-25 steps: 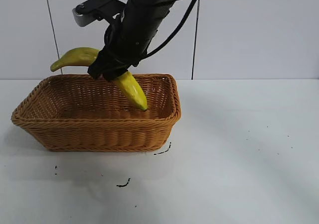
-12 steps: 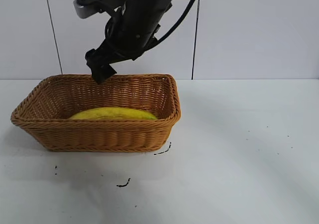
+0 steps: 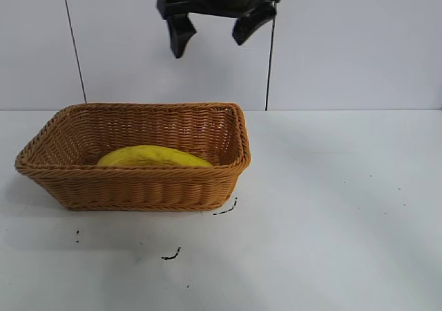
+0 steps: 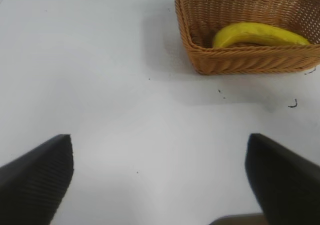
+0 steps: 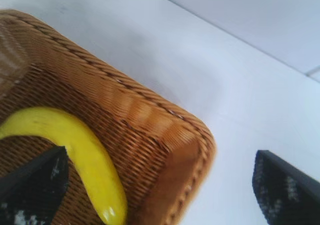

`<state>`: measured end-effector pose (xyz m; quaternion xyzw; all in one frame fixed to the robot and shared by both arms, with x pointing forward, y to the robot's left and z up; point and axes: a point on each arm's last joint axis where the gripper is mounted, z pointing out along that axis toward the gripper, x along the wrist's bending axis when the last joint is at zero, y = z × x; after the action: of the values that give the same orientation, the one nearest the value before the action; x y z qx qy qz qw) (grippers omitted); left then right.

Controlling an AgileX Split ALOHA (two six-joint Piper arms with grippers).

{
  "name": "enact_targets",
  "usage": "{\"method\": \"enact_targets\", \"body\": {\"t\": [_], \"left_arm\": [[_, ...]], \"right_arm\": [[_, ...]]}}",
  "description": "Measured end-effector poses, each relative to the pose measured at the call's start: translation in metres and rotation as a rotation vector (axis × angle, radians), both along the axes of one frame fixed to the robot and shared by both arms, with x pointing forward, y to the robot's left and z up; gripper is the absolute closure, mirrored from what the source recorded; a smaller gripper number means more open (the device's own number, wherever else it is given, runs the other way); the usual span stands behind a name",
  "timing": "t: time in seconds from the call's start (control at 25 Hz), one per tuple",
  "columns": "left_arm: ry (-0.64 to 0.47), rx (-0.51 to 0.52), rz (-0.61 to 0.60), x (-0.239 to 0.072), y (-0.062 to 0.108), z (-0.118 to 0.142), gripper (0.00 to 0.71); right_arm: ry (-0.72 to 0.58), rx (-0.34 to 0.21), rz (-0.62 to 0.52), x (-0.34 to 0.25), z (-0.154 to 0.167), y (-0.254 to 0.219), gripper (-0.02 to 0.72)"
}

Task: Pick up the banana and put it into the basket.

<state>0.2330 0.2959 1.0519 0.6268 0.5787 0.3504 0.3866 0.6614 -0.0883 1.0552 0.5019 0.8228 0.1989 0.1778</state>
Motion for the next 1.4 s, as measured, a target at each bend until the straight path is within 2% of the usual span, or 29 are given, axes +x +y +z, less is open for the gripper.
{"method": "enact_targets", "body": {"t": [0.12, 0.4, 0.64, 0.76, 0.88, 1.12, 1.4], "left_arm": [[0.0, 0.0, 0.0, 0.0, 0.0, 0.0, 0.017], [0.001, 0.0, 0.0, 0.0, 0.0, 0.0, 0.017], [0.001, 0.0, 0.0, 0.0, 0.0, 0.0, 0.017], [0.001, 0.0, 0.0, 0.0, 0.0, 0.0, 0.017], [0.001, 0.0, 0.0, 0.0, 0.0, 0.0, 0.017], [0.001, 0.0, 0.0, 0.0, 0.0, 0.0, 0.017], [0.001, 0.0, 0.0, 0.0, 0.0, 0.0, 0.017]], "right_arm": [[0.078, -0.029, -0.1, 0.01, -0.002, -0.039, 0.013], [0.107, -0.02, -0.34, 0.036, -0.002, -0.144, 0.013], [0.138, 0.046, -0.51, 0.04, -0.004, -0.219, 0.013], [0.2, 0.062, -0.523, 0.035, -0.011, -0.235, 0.013], [0.276, 0.069, -0.489, 0.029, -0.019, -0.235, 0.013], [0.29, 0.121, -0.452, 0.027, -0.018, -0.227, 0.013], [0.336, 0.133, -0.449, -0.006, -0.009, -0.221, 0.013]]}}
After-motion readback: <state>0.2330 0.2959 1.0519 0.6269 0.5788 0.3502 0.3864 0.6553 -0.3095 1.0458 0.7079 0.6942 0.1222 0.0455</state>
